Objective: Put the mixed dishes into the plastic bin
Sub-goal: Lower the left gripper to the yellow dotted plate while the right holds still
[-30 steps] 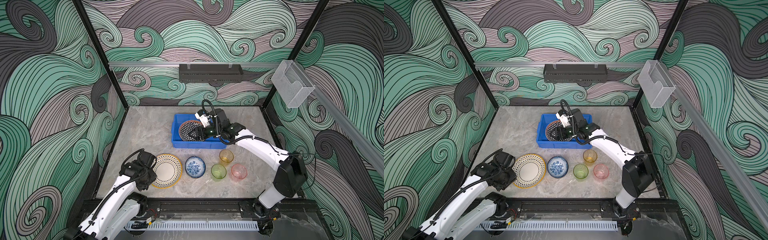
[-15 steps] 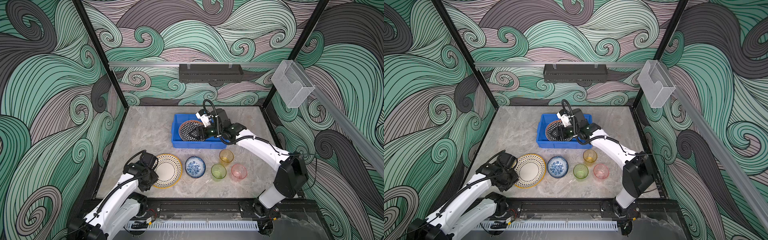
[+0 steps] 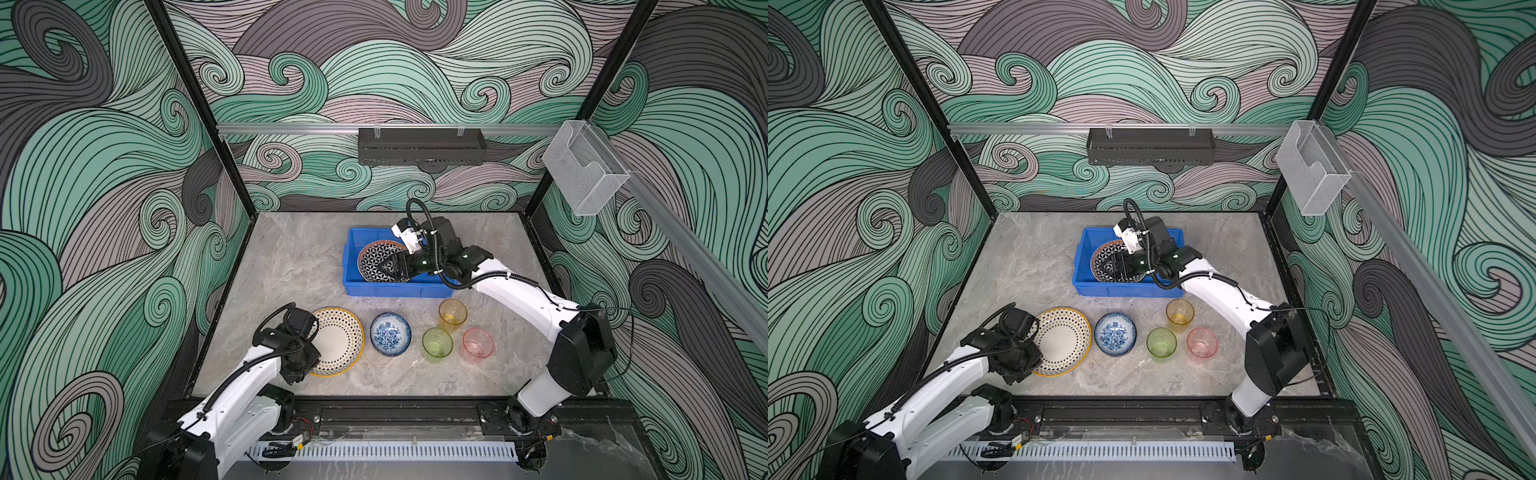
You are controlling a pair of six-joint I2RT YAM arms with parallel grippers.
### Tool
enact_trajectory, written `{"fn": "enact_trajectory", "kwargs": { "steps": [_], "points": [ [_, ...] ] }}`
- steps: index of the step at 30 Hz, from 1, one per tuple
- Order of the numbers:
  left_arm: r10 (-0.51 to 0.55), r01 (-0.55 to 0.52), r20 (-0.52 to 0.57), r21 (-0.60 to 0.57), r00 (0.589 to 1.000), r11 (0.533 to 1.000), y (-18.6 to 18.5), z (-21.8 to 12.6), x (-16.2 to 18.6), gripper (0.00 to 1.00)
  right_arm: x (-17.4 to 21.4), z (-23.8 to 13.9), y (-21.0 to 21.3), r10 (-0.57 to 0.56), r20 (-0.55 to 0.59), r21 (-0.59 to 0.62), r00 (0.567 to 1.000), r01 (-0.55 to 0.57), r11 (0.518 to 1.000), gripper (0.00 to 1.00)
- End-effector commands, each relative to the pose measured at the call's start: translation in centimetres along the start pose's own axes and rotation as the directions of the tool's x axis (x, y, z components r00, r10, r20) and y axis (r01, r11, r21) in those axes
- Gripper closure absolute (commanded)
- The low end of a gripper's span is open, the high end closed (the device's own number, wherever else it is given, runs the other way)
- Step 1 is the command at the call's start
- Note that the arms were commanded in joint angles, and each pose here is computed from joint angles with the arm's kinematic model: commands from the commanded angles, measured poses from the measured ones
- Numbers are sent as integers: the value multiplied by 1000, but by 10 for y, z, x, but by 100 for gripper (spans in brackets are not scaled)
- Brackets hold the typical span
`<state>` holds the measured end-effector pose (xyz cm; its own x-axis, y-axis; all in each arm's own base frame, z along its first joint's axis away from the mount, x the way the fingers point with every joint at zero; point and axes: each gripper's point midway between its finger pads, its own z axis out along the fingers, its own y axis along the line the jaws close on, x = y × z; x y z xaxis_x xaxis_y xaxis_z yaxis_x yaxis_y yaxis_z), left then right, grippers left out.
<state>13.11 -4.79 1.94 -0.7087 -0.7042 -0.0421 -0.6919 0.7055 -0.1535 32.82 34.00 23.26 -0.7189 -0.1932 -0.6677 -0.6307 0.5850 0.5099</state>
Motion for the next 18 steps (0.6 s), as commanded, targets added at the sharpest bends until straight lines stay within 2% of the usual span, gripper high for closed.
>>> {"fn": "enact_trajectory", "kwargs": {
  "steps": [1, 18],
  "points": [
    [-18, 18, 13, 5, 1000, 1000, 2, 3, -2, 68, -3, -3, 4, 3, 10, -22, 1000, -2, 1000, 26],
    [-22, 22, 44, 3, 999, 1000, 7, 4, -5, 93, -4, 1, 5, 14, -1, -33, 1000, -14, 999, 28]
  ]
}}
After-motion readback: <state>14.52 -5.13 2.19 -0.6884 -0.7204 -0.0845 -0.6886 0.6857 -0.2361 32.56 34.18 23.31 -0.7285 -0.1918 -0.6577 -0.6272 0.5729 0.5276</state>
